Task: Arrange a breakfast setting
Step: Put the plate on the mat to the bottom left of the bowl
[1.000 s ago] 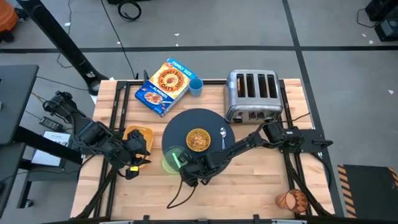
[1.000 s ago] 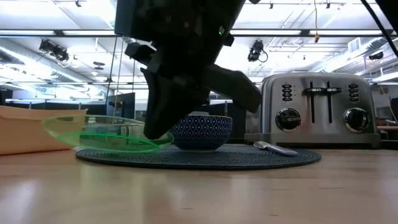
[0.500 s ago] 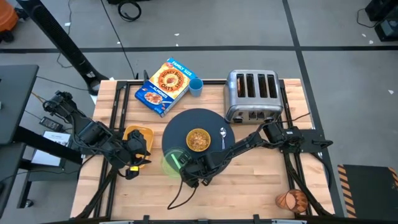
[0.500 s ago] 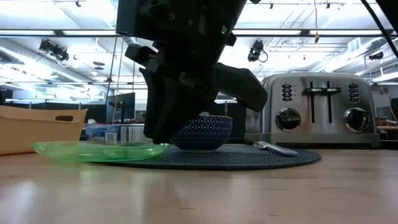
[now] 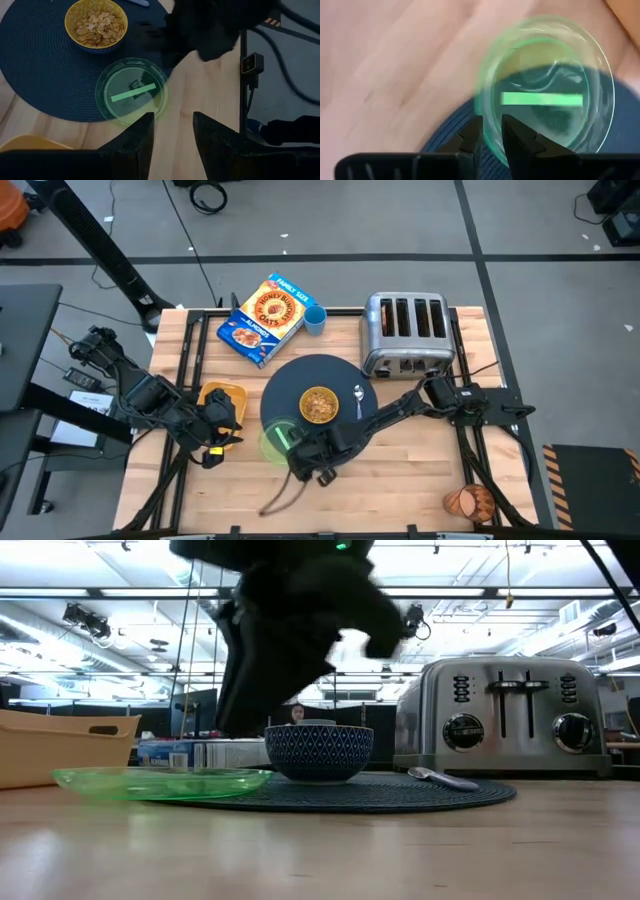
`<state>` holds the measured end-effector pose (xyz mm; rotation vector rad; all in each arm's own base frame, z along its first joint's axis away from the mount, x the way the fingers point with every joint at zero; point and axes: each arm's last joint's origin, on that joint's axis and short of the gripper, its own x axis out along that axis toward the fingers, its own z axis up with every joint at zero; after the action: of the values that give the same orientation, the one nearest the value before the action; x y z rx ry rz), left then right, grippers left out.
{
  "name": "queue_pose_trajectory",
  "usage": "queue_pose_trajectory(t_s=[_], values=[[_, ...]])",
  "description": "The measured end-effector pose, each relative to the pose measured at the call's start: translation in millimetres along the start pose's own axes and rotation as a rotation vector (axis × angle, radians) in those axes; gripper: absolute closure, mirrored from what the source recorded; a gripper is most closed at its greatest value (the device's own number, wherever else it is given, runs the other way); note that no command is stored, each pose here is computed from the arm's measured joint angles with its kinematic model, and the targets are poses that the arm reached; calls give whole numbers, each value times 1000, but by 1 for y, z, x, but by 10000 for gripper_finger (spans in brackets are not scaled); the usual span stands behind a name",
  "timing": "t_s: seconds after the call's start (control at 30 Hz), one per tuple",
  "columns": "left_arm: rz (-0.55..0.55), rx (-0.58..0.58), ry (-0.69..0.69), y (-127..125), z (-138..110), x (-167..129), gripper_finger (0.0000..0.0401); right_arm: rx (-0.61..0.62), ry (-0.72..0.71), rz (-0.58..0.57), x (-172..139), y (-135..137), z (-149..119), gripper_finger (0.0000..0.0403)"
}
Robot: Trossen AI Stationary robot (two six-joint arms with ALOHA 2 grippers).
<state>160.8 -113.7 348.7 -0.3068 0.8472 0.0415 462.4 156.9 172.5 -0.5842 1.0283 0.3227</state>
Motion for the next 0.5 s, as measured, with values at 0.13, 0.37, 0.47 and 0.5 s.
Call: queue_pose_trajectory(t_s=[0.13, 0.37, 0.47, 0.5], values=[[0, -4, 0, 0, 0, 0, 257, 289, -30, 2, 3, -19, -4, 330], [12, -1, -11, 1, 1, 0, 257, 542, -124, -5, 18, -28, -7, 332], [12, -2, -12, 1, 1, 0, 257, 570, -139, -10, 27, -28, -14, 332], [12, -4, -12, 1, 1, 0, 257, 571, -128, -10, 28, -28, -16, 332]])
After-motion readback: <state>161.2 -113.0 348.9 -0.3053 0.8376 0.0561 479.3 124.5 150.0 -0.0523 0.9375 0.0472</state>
